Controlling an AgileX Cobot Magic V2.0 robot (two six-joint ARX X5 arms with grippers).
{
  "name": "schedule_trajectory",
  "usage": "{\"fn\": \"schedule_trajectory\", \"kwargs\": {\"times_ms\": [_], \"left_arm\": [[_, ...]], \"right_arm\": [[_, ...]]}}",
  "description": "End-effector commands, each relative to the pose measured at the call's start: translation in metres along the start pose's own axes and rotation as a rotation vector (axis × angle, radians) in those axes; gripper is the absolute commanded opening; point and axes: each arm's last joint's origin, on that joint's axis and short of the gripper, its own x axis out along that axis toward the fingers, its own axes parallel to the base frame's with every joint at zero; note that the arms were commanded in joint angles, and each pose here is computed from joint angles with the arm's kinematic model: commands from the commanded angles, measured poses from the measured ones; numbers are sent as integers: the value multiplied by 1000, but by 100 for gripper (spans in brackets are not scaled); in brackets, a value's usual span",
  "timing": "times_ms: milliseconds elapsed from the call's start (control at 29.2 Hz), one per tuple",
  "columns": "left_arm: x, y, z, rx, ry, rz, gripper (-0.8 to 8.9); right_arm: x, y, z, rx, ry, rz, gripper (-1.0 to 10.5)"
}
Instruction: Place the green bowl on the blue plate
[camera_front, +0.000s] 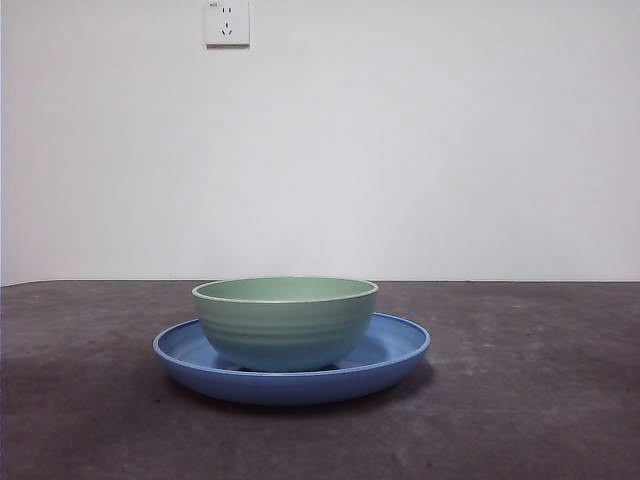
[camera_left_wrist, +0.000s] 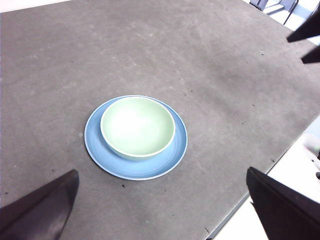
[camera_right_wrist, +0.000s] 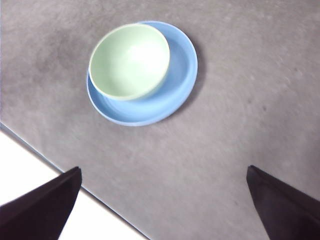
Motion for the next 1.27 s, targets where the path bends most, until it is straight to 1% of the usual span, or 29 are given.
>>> {"fn": "schedule_trajectory", "kwargs": {"times_ms": [34,137,205,377,411,445,479,514,548,582,616,1198,1267], "left_arm": [[-1,-1,3,6,-16,-11,657],[-1,-1,3,7,-16,-10,657],[-1,-1,3,7,-15,-10,656],[-1,-1,3,8,-15,-10,638],[-1,-1,3,11,-15,-10,593],[-1,-1,3,13,-14,-10,501],[-1,-1,3,13,-11,-9,377],[-1,-1,2,9,-2,-9,164],[-1,-1,1,9,7,-8,-6],[-1,-1,1,7,12,-8,27],[-1,-1,0,5,16,-8,24],[-3,-1,-1,-2,-7,-9,25],[-3,1,-1,-13,-14,14,25]], "right_arm": [[-4,-2,-19,-20,-24,0,585],[-7,-6,-44,-39,-54,5,585],[-8,-8,-53,-41,-70,8,585],[-13,-7,-52,-54,-136,20,584],[-13,-6,-51,-55,-141,21,576],[-13,-6,-51,-56,-145,25,524],[-13,-6,-51,-56,-145,26,420],[-13,-6,-51,-56,-144,26,210],[-13,-6,-51,-56,-143,26,30],[-13,-6,-51,-58,-144,26,1],[-13,-6,-51,-58,-144,28,26],[-13,-6,-51,-57,-145,28,24],[-13,-6,-51,-57,-145,28,24]]}}
